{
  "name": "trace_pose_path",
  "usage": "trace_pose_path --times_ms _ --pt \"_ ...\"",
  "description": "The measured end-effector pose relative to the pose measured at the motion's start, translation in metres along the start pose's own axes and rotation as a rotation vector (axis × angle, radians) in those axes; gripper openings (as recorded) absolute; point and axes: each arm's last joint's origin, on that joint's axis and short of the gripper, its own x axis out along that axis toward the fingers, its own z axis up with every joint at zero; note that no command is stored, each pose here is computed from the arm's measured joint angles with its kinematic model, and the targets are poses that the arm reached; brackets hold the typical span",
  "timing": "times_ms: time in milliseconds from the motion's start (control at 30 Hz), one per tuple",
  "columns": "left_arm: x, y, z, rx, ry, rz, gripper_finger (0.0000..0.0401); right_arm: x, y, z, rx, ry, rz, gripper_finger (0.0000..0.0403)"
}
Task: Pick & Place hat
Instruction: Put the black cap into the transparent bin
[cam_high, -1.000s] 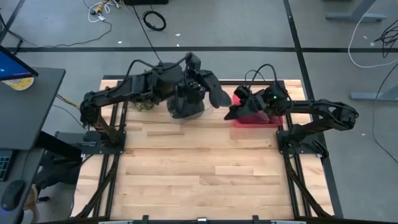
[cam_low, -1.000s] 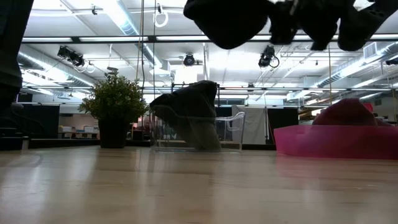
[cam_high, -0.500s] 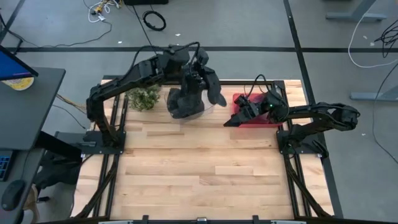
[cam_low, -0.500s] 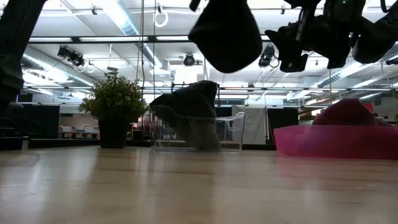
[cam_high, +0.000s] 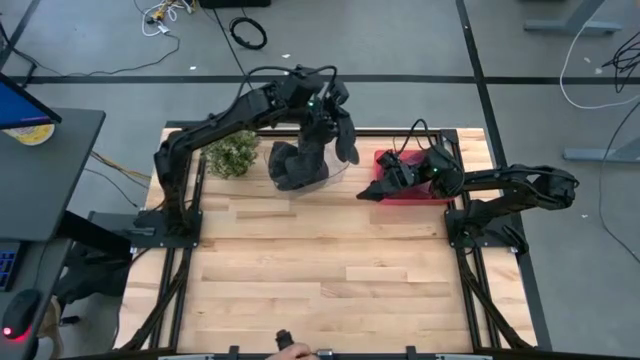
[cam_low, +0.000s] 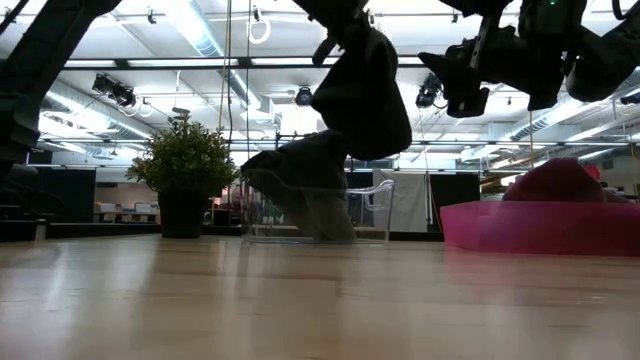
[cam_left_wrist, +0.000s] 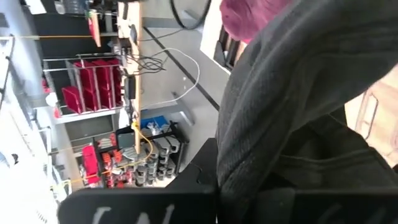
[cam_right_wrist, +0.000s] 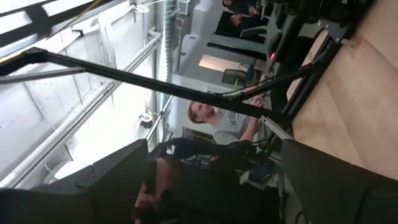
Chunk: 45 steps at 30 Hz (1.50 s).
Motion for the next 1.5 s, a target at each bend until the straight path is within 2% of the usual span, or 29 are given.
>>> trace_pose_path --times_ms 233,333,533,733,867,1333,1500 --pt "0.015 -0.013 -0.006 -0.057 -0.048 -0.091 0.0005 0.000 -0.001 0.001 0.005 -0.029 -0.009 0.0371" --pt "0.015 -0.021 -0.008 -0.072 -0.034 -0.168 0.0005 0.000 -0.001 0.001 0.007 -0.029 -0.012 0.0371" --pt "0.011 -0.035 -0.020 -0.073 0.077 -0.318 0.0005 0.000 -0.001 0.001 -0.014 -0.035 -0.014 0.0371" --pt "0.012 -0.045 -0.030 0.003 0.212 -0.394 0.0005 0.000 -0.001 0.001 -0.021 -0.046 -0.016 0.0371" --pt "0.010 -0.049 -0.031 0.004 0.217 -0.444 0.0005 0.000 -0.001 0.001 -0.021 -0.046 -0.016 0.0371" --pt "-0.001 -0.054 -0.006 0.028 0.197 -0.529 0.0005 0.000 -0.001 0.001 -0.042 -0.045 -0.013 0.0371" --pt "0.006 -0.055 -0.001 0.010 0.128 -0.501 0.0005 0.000 -0.001 0.001 -0.044 -0.045 -0.012 0.0371"
